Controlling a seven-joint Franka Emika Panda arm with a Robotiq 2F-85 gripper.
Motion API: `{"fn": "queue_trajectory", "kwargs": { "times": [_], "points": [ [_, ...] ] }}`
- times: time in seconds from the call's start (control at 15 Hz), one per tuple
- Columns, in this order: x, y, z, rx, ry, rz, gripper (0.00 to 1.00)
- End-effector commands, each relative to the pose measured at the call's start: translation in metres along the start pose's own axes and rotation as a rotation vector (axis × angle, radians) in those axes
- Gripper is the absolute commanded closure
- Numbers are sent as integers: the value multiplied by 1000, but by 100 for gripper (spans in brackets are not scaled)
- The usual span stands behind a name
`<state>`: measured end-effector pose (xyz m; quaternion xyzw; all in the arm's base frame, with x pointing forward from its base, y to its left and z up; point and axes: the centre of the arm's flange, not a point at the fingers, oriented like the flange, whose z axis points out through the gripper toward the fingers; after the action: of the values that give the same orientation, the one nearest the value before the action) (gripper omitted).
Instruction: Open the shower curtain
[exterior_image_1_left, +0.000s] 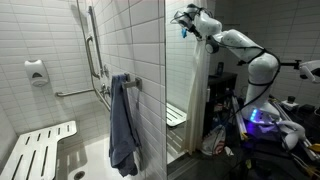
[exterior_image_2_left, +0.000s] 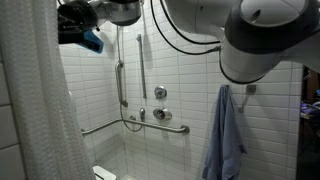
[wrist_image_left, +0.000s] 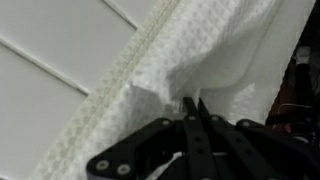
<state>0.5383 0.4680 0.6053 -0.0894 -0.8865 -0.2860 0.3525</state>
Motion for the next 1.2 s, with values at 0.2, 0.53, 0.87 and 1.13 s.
{"fn": "queue_trajectory", "kwargs": {
  "times": [0.2,0.53,0.87,1.13],
  "points": [
    [-48,56,9,110,41,-12,99],
    [-64,44,7,101,53,28,68],
    [-110,32,33,164,92,81,34],
    [-118,28,37,180,104,93,6]
  ]
}}
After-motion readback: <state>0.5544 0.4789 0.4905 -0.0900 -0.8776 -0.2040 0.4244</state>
